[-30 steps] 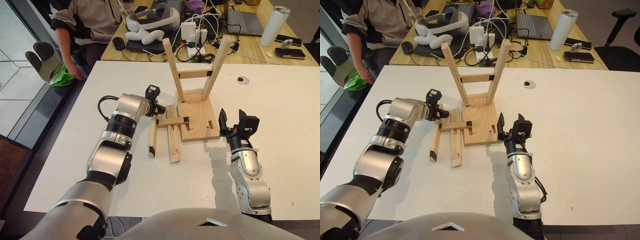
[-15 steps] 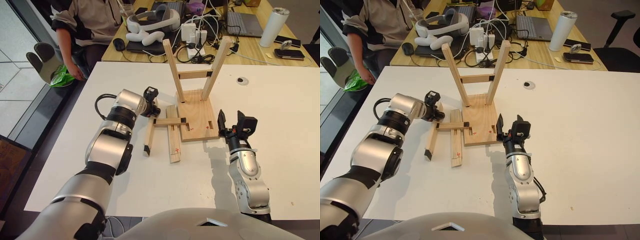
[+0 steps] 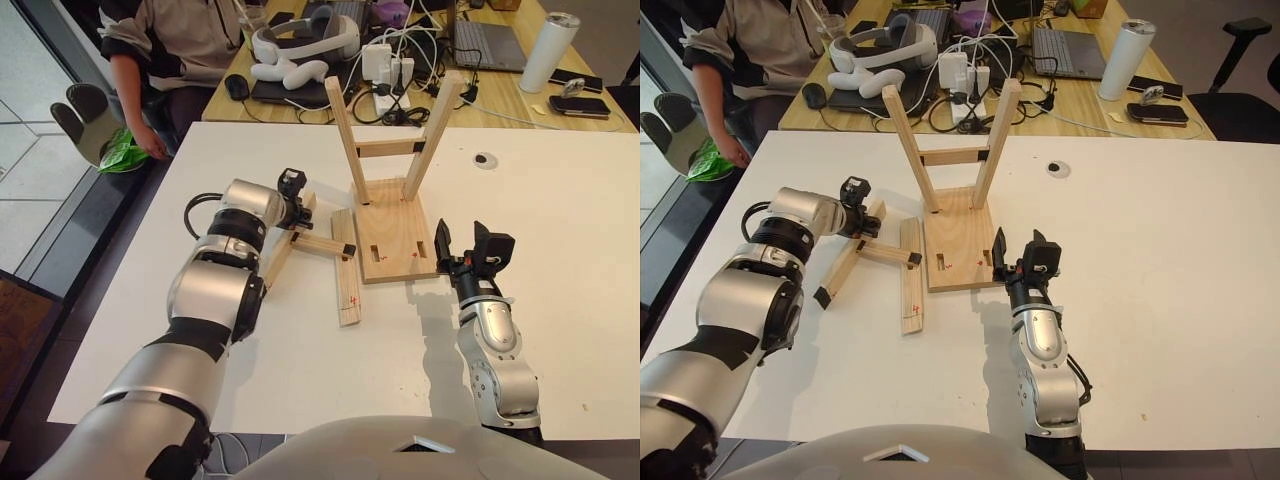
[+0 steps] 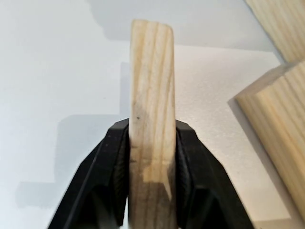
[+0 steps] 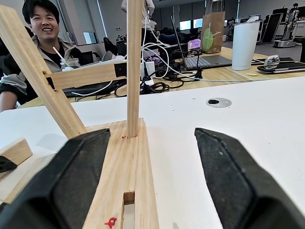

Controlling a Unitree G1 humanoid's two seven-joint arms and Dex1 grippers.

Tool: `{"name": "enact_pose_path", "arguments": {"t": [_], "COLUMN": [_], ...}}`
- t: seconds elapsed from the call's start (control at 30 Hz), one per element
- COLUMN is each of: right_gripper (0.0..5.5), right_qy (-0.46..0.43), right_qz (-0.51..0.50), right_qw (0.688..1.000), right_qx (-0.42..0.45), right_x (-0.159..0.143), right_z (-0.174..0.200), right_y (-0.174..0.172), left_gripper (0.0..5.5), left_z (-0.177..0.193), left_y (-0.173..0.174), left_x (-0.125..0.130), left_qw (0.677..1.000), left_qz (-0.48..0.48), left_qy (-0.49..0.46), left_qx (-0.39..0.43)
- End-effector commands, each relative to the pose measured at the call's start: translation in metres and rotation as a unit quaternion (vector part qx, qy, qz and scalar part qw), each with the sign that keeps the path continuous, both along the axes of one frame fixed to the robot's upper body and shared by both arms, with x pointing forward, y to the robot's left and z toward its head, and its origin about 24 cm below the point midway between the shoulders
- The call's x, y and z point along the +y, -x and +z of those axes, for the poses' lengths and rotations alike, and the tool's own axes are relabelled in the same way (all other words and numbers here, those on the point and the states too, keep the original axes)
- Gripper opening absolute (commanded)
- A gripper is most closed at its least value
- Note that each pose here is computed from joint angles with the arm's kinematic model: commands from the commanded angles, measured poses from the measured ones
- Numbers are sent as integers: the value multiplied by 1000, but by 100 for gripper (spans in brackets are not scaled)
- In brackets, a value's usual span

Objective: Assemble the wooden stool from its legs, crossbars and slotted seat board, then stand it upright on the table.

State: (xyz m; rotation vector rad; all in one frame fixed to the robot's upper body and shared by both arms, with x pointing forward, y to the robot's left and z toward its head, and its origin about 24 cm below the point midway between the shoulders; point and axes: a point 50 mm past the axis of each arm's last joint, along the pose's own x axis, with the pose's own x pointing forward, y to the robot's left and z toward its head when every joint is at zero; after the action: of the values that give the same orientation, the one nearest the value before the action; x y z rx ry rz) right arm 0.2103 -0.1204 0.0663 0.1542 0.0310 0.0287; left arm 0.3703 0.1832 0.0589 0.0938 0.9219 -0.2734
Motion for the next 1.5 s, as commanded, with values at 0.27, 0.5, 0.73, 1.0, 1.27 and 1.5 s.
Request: {"name": "enact_pose_path", "arguments": {"t": [0.27, 0.5, 0.73, 1.0, 1.27, 1.5], "right_gripper": [328, 328, 328, 328, 328, 328], "right_qy": [-19, 3, 67, 73, 75, 73], "right_qz": [-11, 64, 181, 182, 174, 181], "right_qw": [1000, 998, 976, 971, 974, 976], "right_qx": [1, -19, -104, -139, -127, -98], "right_x": [1, 10, 24, 18, 17, 16], "right_z": [4, 15, 58, 90, 85, 70], "right_y": [6, 6, -13, -33, -34, -23], "left_gripper": [102, 102, 102, 102, 102, 102], "left_z": [103, 254, 301, 283, 280, 277], "left_y": [-3, 11, 50, 59, 56, 55], "left_x": [101, 107, 23, -11, -15, -14], "left_qw": [963, 809, 703, 724, 735, 741], "left_qz": [183, 178, 88, 65, 69, 73], "left_qy": [45, -16, 169, 218, 220, 217], "left_qx": [-190, -561, -685, -651, -638, -631]}}
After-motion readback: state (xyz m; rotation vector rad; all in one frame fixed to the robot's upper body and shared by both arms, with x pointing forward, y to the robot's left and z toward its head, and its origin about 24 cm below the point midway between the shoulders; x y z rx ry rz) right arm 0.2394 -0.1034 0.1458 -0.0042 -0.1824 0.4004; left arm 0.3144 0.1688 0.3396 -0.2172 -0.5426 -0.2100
